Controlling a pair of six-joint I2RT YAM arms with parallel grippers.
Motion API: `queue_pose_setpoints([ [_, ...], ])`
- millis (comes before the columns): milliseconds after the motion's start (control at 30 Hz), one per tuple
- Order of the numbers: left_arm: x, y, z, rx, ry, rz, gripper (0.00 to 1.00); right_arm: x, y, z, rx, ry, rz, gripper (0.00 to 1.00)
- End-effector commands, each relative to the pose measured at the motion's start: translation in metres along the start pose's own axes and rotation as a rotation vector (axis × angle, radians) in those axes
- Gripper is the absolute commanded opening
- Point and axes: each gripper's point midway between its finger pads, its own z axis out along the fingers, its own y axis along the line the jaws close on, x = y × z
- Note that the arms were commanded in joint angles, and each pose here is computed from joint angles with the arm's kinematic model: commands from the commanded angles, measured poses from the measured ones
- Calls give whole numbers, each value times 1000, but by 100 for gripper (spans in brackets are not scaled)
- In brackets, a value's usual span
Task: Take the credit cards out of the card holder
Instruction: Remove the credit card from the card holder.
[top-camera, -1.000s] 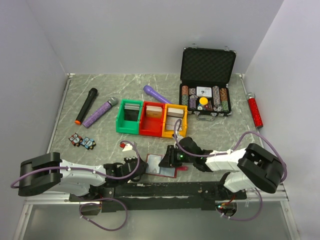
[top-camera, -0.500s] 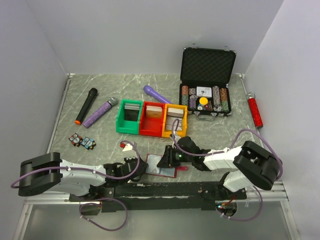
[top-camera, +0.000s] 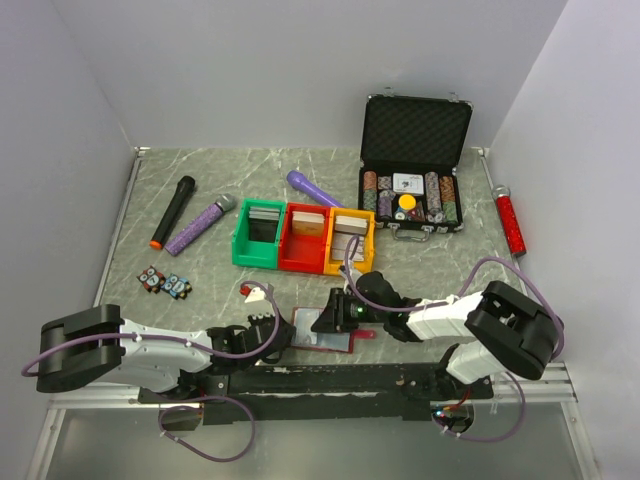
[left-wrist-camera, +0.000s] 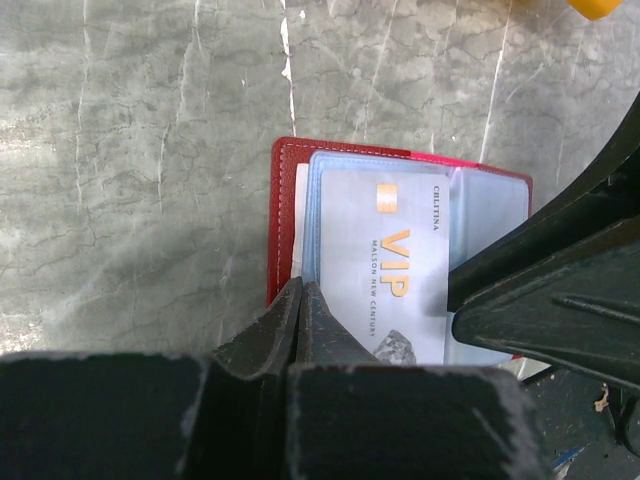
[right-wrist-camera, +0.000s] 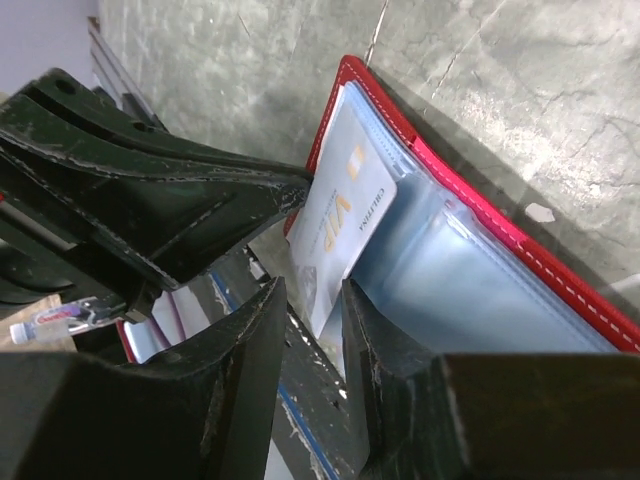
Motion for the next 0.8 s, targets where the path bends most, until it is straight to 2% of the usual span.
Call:
queue_pose_setpoints([
  [0,12,37,0,-108,41,98,1,-14,23,1,-108,-48,-15,36],
  [767,17,19,7,-63,66,147,1,-13,27,7,-178,-22,45,41],
])
